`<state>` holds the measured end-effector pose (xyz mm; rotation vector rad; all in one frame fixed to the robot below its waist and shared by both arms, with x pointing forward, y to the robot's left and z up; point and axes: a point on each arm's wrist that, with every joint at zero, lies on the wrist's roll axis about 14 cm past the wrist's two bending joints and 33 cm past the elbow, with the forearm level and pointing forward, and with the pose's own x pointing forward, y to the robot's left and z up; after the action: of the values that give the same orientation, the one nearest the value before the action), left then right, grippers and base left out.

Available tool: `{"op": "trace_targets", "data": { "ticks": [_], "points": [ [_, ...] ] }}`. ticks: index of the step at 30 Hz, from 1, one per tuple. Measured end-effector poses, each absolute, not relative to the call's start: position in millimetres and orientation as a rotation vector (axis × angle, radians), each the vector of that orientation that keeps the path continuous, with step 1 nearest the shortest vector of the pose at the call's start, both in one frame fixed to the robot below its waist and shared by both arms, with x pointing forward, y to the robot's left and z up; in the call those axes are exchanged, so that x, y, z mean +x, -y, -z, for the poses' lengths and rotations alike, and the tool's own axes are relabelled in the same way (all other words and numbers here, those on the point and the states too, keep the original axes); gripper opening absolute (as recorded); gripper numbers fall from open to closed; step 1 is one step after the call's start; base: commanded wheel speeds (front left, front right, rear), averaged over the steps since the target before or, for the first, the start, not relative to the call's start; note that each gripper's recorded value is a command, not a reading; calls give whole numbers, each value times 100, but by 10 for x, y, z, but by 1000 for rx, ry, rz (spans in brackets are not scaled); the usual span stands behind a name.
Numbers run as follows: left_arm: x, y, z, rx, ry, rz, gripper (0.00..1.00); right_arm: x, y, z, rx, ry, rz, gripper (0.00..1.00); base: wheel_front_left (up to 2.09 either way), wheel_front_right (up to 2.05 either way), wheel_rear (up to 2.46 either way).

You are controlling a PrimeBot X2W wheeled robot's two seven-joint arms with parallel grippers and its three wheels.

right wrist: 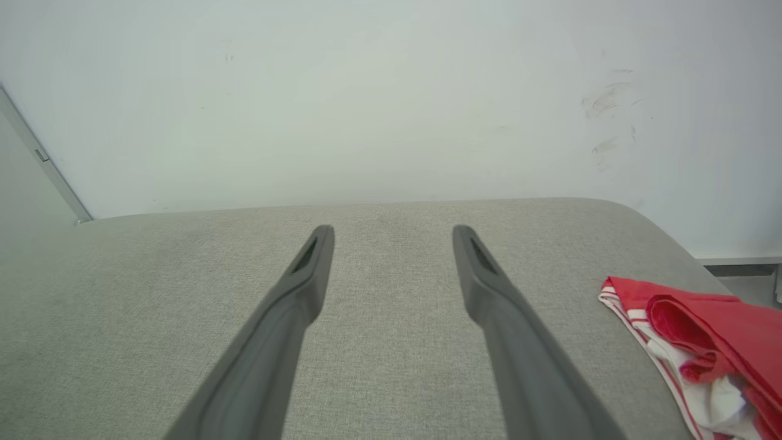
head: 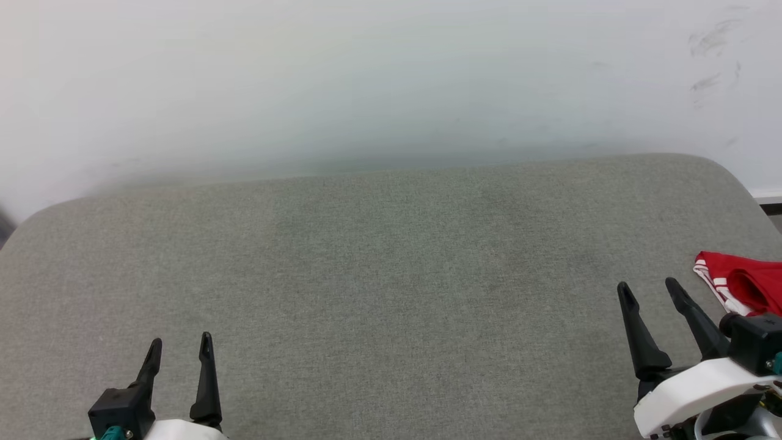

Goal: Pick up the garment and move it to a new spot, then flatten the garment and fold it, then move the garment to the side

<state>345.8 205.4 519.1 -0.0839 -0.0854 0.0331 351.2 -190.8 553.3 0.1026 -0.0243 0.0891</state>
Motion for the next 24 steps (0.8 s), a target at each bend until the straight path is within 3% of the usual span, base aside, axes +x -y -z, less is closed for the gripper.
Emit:
{"op": "trace_targets", "data": {
  "ticks": [17, 18, 24],
  "points": [
    [3448, -2061, -5109, -84, 59, -33, 100, 3497, 1809, -5616, 95, 35, -115, 100, 0, 0, 0],
    [3451, -2059, -5108, -84, 59, -32, 0, 3498, 1809, -5615, 98, 35, -115, 0, 0, 0, 0],
    [3375, -2011, -4871, -125, -20, -43, 0, 3471, 1818, -5398, 130, -30, -108, 0, 0, 0, 0]
  ]
}}
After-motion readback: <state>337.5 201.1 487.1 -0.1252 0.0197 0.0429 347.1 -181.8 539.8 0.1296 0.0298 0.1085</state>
